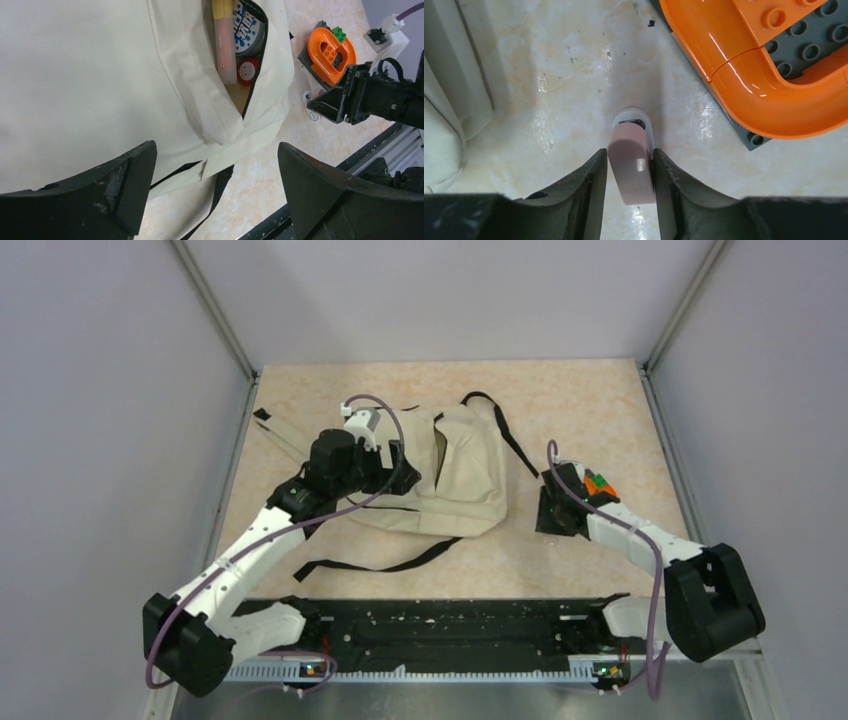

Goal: Pack the student bag
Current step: Pick up the stationery from the center of the board.

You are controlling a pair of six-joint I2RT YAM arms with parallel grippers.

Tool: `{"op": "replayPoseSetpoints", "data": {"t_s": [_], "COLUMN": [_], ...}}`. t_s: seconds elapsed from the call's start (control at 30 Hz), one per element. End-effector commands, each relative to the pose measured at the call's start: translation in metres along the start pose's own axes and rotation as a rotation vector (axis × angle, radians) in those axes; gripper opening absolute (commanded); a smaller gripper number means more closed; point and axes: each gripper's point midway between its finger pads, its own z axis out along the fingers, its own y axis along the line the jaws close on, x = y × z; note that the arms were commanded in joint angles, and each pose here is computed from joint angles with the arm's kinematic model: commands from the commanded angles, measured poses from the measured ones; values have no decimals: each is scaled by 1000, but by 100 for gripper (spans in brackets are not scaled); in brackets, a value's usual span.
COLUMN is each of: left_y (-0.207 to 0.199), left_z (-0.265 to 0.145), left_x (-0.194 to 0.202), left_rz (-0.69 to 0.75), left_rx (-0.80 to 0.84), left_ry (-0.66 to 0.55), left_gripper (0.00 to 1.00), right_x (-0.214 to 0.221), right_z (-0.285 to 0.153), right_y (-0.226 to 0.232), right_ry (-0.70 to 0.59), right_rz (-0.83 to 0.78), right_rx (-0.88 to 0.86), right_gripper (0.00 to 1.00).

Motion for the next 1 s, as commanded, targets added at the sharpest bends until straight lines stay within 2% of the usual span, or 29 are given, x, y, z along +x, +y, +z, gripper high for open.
{"op": "replayPoseSetpoints", "data": {"t_s": [0.0,0.13,0.23,0.43,0.57,0.67,0.73,0.97], "left_y": [-11,-3,3,5,8,12,25,45], "left_z": [7,17,29,64,93,110,119,139], "left_x": [-21,-26,-35,-53,-57,-65,-68,-57], "left_rz": [-6,-25,-42,-52,-41,-39,-40,-58], "left_rx": [53,10,-19,-27,-38,-47,-111,-198], "left_ry": [-80,-84,-117,-167,-135,-165,-183,-170], "left_gripper": [95,95,95,94,94,94,94,93], "right_x": [-12,-29,-61,-127,-153,-167,-170,-177], "right_z": [2,-19,-53,-126,-165,-196,-210,-232], "right_y": [1,8,26,80,123,152,167,184], "right_ry": [-32,-83,-191,-384,-493,-569,-599,-647], "right_rz": [-8,-2,2,-39,-86,-107,-117,-127], "right_rx": [6,-29,-126,-353,-460,-553,-612,-695], "right_gripper": [31,9,0,0,0,0,0,0]}}
